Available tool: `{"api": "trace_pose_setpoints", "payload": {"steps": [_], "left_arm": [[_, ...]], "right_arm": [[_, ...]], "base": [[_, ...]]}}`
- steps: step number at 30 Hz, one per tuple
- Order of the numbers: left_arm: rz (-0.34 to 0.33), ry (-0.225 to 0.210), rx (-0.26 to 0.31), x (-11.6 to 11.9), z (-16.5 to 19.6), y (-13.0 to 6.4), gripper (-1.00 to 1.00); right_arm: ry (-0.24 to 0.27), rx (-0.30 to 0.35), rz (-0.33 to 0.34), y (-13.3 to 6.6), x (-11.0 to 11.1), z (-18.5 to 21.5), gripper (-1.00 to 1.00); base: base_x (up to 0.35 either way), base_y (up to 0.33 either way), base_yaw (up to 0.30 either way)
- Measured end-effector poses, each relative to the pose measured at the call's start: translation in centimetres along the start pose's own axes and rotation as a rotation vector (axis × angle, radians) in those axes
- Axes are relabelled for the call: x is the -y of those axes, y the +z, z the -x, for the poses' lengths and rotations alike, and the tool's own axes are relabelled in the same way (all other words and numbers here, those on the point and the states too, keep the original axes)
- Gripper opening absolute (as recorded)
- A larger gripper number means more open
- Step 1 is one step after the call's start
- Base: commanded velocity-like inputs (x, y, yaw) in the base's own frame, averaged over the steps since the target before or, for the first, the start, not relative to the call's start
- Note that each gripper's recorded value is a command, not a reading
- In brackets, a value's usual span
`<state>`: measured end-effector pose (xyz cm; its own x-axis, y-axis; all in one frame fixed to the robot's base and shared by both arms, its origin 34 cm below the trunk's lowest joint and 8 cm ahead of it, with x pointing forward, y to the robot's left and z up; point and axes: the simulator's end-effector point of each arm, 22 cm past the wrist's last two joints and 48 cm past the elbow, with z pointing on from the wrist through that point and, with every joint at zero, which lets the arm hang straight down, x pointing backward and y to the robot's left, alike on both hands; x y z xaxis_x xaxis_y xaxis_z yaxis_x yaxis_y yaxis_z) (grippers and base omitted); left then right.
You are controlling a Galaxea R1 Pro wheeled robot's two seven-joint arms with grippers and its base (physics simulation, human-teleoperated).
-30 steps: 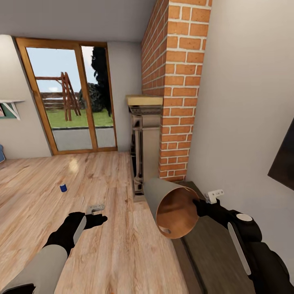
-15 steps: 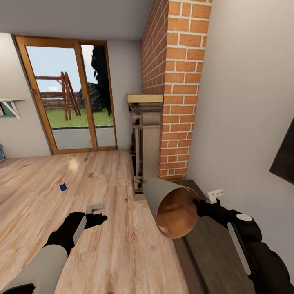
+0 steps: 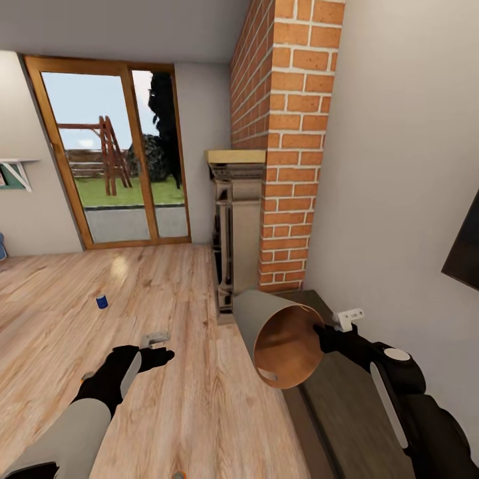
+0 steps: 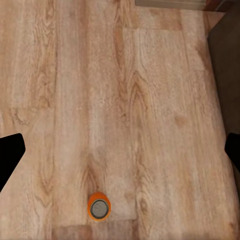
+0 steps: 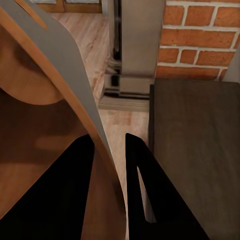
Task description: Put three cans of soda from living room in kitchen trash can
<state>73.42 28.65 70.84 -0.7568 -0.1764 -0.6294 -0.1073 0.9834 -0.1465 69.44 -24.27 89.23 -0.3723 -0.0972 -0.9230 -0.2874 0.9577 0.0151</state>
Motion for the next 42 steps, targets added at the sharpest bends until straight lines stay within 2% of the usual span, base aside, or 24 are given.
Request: {"api": "trace_pose_setpoints", "payload": {"steps": [42], "left_arm": [[-0.006,0.0,-0.012,-0.6,-6.4,5.8,1.0]], "right_arm": [[0.008,0.005,0.005,2.3,-0.4,-7.5,-1.0]], "base": [[0.0,0.0,0.0]]}}
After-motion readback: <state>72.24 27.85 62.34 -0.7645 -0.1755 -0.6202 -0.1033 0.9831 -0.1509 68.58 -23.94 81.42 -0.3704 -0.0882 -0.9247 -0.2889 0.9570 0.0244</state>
